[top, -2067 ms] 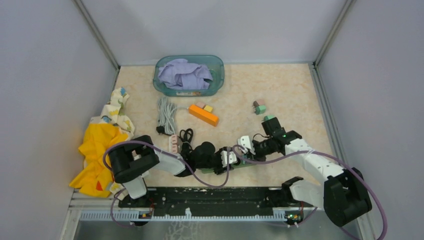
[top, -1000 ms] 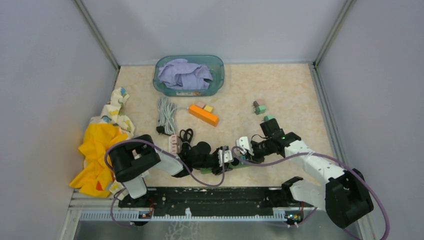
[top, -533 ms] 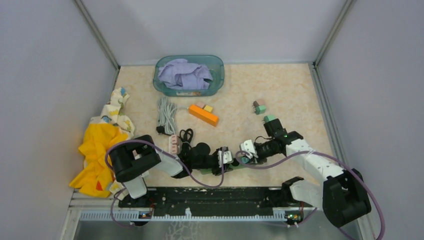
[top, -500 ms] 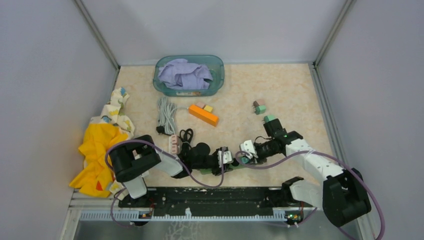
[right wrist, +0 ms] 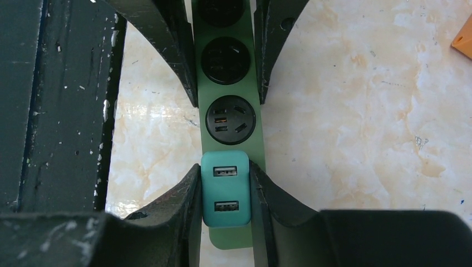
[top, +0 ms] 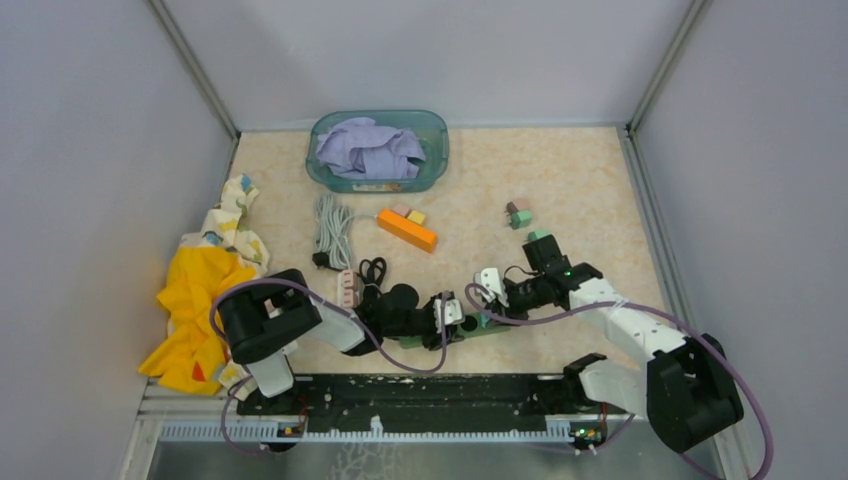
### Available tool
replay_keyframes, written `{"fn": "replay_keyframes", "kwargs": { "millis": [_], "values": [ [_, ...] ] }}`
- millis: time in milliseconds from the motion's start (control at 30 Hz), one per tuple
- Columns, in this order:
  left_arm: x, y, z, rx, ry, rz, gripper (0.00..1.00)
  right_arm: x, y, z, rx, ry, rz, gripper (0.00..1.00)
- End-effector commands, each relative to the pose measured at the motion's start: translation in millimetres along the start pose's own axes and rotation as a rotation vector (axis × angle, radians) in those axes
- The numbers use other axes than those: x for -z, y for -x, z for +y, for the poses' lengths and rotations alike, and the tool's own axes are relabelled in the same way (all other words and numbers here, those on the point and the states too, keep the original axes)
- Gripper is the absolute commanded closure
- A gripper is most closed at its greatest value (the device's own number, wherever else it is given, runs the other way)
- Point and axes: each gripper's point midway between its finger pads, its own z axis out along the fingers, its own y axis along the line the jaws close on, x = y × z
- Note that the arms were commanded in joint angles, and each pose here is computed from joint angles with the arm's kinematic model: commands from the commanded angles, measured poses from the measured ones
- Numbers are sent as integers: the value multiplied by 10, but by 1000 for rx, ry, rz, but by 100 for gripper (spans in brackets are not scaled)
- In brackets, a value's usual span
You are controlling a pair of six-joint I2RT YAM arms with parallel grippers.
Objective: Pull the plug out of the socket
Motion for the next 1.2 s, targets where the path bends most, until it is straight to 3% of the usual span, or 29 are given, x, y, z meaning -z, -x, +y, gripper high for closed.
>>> {"fn": "replay_keyframes", "kwargs": {
  "millis": [0,200,467,667,900,1167],
  "values": [
    [62,-359,-61,37,-8,107,100,130,508,-330,141,-76,-174,100],
    [85,-359,-61,42,-7,104,100,146,358,-173,194,-31,-143,100],
    [80,-325,-66,54,-11,86,100,15,491,132,215,102,-233,100],
    [53,-343,-80,66,-19,93,100,-8,676,-198,126,-21,-240,100],
    [69,-383,-79,69,-15,107,100,159,492,-430,122,-137,-145,100],
    [87,-377,-79,69,-18,101,100,150,364,53,248,48,-176,100]
  ]
}}
